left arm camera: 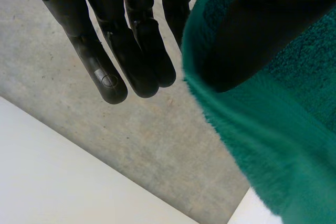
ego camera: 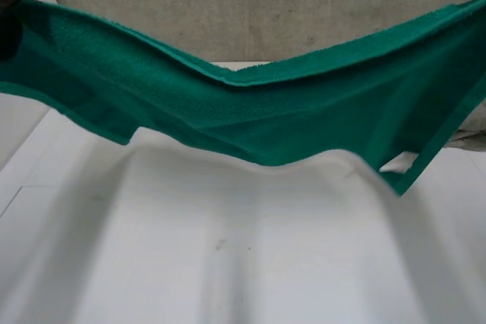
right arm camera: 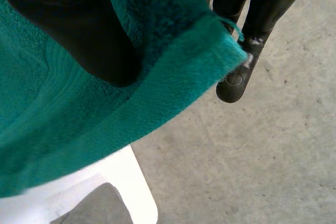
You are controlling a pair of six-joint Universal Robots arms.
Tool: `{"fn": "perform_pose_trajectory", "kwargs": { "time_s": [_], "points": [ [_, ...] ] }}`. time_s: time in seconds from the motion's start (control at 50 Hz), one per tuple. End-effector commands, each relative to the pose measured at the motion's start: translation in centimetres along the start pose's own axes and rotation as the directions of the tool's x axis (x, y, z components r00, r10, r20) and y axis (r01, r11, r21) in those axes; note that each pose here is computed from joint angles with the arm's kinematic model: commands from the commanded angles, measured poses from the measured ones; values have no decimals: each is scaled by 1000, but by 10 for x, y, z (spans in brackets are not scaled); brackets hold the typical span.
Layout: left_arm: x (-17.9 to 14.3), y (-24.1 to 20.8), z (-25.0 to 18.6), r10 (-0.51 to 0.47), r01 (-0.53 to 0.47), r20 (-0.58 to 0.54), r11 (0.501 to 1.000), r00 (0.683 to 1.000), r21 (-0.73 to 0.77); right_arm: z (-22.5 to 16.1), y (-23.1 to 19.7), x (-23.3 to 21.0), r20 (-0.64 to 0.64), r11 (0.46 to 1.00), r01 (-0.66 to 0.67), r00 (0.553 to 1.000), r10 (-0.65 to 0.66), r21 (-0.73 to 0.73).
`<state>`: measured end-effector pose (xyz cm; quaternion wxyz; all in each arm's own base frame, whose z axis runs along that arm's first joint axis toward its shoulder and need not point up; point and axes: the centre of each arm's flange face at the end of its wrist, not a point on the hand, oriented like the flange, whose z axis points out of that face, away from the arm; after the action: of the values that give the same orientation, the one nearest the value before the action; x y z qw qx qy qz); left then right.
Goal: Fold the laundry.
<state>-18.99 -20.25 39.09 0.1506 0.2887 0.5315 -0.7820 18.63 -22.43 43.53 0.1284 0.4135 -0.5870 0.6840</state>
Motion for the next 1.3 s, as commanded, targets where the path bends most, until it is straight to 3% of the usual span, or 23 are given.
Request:
{"fn": "perform_pose_trajectory", "kwargs": {
  "time_s": [0.02, 0.18, 0.32, 0.42, 0.5, 0.58, 0.64, 0.7, 0.78, 0.88, 1.06, 1.18, 1.3],
  "points": [
    [35, 43, 28, -17, 0, -129, 991, 991, -131, 46, 45, -31, 138, 990, -49, 988, 68, -135],
    [87, 113, 69, -58, -22, -260, 956, 964, -294, 89, 85, -82, 261, 963, -54, 957, 125, -262],
    [112, 146, 121, -44, -24, -247, 963, 968, -267, 144, 111, -101, 122, 964, -84, 986, 117, -251],
    [100, 137, 169, 15, -24, -97, 996, 995, -87, 180, 97, -84, -60, 988, -145, 988, 142, -58],
    [72, 102, 202, 26, -36, 77, 992, 997, 125, 200, 60, -54, -216, 960, -171, 951, 219, 224],
    [41, 62, 218, -18, -71, 258, 941, 966, 330, 204, 20, -13, -375, 860, -86, 875, 306, 502],
    [26, 41, 219, -102, -56, 336, 902, 936, 428, 196, -1, 6, -433, 805, -13, 838, 333, 594],
    [16, 36, 216, -192, 7, 348, 883, 917, 469, 193, -5, 8, -435, 793, -10, 831, 345, 609],
    [25, 55, 211, -242, 100, 291, 899, 926, 427, 198, 7, -5, -404, 826, -53, 853, 330, 562],
    [49, 93, 199, -218, 139, 223, 937, 950, 321, 205, 36, -36, -329, 880, -124, 896, 298, 459],
    [122, 168, 153, -186, 184, 32, 981, 982, 55, 213, 121, -126, -102, 960, -230, 964, 247, 157],
    [166, 214, 111, -121, 109, -90, 986, 989, -126, 196, 170, -175, 50, 976, -196, 978, 201, -93],
    [178, 230, 69, 12, -62, -208, 969, 978, -239, 165, 172, -183, 153, 956, -188, 962, 225, -226]
  ]
}}
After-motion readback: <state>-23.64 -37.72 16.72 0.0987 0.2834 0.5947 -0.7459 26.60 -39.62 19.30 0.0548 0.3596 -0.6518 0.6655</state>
